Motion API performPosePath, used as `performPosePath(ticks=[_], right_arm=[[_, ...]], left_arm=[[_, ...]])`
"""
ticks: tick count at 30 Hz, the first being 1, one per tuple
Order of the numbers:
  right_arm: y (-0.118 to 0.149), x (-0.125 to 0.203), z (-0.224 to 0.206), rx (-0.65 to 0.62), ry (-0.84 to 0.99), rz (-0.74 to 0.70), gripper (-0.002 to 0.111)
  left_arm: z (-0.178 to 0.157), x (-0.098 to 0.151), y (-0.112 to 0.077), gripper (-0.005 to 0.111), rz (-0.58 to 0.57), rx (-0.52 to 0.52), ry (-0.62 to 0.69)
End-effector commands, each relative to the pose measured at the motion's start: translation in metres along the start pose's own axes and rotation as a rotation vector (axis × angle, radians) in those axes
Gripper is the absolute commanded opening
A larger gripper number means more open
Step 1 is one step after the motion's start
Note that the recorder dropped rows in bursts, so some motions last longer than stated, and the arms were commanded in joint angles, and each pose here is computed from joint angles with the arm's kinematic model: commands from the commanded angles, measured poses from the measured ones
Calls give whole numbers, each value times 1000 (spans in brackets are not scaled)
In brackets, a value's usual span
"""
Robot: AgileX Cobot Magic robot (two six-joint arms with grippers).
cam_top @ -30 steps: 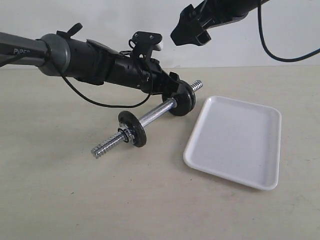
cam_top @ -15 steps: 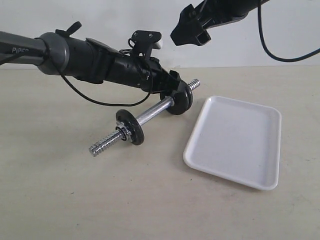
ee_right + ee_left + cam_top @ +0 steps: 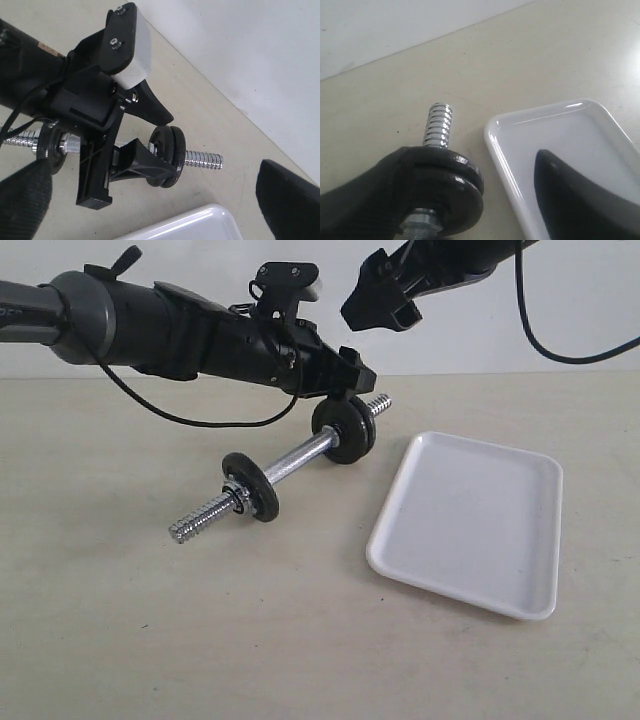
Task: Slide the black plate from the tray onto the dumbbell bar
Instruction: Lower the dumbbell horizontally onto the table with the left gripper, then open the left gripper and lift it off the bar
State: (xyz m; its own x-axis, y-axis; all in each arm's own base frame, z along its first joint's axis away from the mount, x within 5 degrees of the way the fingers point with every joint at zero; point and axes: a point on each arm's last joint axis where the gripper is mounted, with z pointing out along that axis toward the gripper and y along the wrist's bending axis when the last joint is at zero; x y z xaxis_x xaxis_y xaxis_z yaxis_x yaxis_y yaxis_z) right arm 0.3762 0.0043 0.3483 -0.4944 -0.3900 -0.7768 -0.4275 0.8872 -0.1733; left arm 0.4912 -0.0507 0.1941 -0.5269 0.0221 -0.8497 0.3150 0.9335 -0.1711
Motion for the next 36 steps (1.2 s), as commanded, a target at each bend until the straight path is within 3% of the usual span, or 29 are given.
performPosePath(ticks=[1,5,15,27,36], right_arm=[[1,-2,-5,-6,2,-5,103],[4,2,-5,-40,38,-10,103],[3,-3,-12,-14,7,-21,103],[3,-3,-13,-14,6,-26,103],[3,-3,-13,-14,6,-30,103]], left_arm=[[-3,-2,3,64,12,-24,-4],[-8,5,30,64,-29,-210,-8],[-21,26,68,64,-93,-232,47],[-11,61,71,64,-109,-213,148],[-6,69,72,64,-117,-206,168]])
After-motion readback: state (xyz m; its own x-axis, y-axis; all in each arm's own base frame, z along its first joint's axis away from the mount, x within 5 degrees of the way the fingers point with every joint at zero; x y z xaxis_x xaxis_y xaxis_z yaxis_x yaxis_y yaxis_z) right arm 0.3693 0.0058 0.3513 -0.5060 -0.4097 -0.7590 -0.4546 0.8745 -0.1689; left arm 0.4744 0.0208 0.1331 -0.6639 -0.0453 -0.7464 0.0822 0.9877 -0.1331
